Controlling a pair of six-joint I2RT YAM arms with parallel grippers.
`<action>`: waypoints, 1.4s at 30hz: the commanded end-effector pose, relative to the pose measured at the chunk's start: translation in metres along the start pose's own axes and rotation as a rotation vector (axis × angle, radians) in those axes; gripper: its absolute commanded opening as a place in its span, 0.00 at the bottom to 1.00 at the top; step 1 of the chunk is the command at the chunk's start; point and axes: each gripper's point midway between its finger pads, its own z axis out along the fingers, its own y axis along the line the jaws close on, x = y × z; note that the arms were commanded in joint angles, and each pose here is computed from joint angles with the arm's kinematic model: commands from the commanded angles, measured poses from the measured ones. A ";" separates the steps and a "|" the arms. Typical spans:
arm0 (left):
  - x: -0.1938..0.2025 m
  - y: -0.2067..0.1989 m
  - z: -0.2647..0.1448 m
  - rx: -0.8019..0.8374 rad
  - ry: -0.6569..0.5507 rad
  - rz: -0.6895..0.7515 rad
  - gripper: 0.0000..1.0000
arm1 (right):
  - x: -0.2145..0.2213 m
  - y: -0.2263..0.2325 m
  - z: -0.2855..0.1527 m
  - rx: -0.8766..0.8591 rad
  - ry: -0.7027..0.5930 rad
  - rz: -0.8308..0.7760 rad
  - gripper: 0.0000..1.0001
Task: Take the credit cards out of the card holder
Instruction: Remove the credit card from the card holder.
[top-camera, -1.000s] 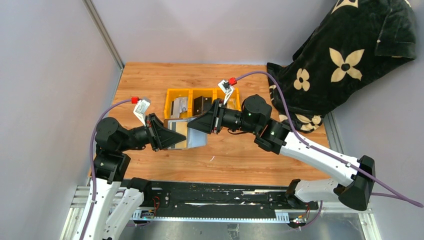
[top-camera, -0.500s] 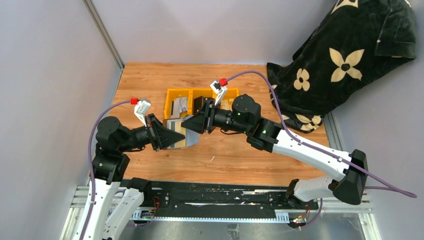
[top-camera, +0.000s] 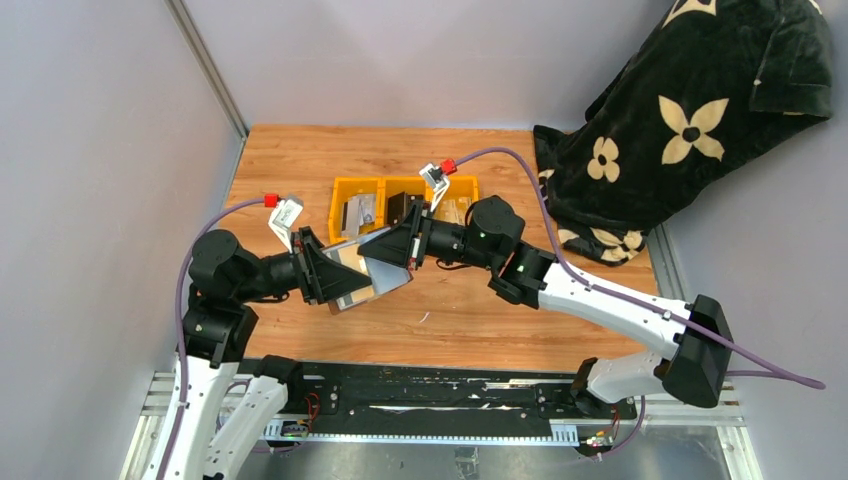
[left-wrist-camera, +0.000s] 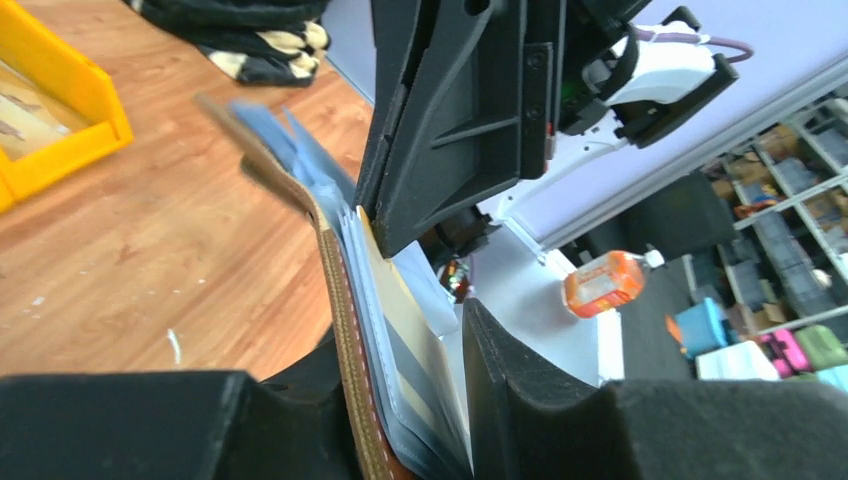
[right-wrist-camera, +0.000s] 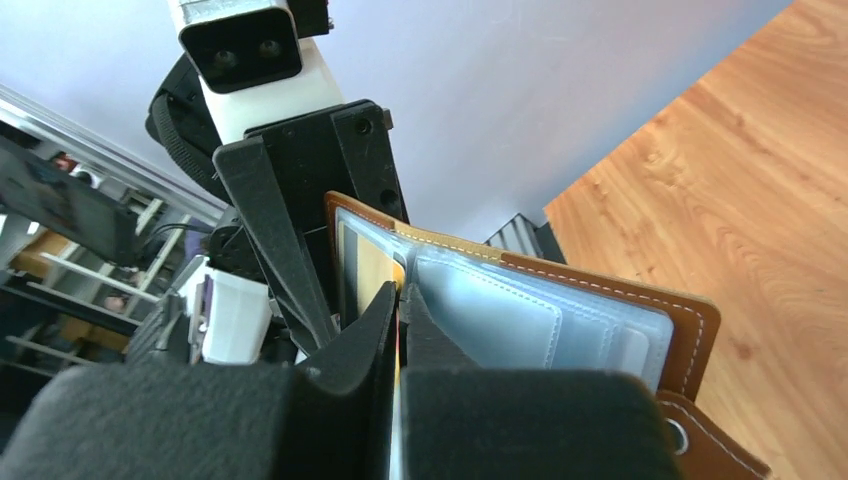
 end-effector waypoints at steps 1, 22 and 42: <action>-0.012 -0.039 -0.004 0.141 0.007 0.057 0.34 | 0.022 -0.013 -0.009 -0.020 0.050 0.084 0.00; -0.011 -0.044 -0.004 0.169 0.042 0.036 0.00 | 0.012 -0.009 -0.044 -0.053 -0.003 0.065 0.20; -0.004 -0.032 -0.003 0.127 0.071 0.047 0.00 | -0.006 0.046 -0.047 -0.125 0.040 -0.130 0.49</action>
